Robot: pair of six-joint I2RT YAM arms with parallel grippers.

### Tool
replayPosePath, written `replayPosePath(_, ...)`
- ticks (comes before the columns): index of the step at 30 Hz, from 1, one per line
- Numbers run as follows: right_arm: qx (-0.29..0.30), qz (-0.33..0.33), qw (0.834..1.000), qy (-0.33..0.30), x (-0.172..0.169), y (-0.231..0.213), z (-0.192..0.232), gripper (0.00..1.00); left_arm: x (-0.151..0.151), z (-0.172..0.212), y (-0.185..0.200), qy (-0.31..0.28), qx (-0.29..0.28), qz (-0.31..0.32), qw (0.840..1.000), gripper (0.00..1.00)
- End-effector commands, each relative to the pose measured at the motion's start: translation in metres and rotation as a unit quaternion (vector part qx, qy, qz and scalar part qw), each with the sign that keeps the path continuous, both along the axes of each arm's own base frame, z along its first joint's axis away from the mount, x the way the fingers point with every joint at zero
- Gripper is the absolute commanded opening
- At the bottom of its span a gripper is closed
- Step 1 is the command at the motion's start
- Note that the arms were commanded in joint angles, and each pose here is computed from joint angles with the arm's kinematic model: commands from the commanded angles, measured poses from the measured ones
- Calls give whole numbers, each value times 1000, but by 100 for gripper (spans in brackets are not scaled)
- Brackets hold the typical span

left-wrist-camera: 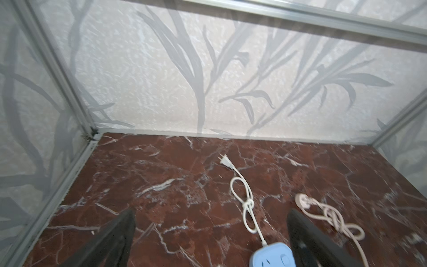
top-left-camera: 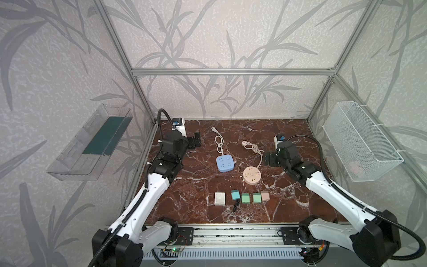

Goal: Insert the plug
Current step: 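Reach the right gripper toward the pale-pink adapter while the left arm moves forward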

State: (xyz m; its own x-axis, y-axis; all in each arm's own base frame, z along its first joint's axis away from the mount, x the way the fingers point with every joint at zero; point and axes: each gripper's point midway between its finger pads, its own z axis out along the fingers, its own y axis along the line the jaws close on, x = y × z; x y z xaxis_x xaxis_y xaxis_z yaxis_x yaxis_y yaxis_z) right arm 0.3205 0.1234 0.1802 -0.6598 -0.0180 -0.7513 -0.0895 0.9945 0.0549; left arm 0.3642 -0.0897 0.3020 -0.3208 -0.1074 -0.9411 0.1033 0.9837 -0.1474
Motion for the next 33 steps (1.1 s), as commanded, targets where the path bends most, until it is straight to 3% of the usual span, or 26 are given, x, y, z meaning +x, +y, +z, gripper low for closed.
replayPosePath(1,-15,-20,998,64,-40,-11,-7,99,-36,-29,-22,72,16,-47,996,99)
replayPosePath(5,31,5,994,107,-68,3,-8,100,-54,-31,-38,80,-21,-58,995,99)
replayPosePath(8,37,10,991,131,-84,9,-11,99,-57,-50,-45,143,-42,-50,988,99)
replayPosePath(12,19,10,989,147,-101,12,-15,95,-66,-76,-69,216,33,-80,973,99)
replayPosePath(16,26,21,983,179,-121,21,-28,80,-78,-94,-90,257,85,-107,957,99)
replayPosePath(28,28,20,971,237,-153,19,-79,62,-92,-105,-130,274,-40,-155,948,99)
replayPosePath(33,22,17,967,253,-153,22,-94,56,-95,-115,-135,284,-53,-161,944,98)
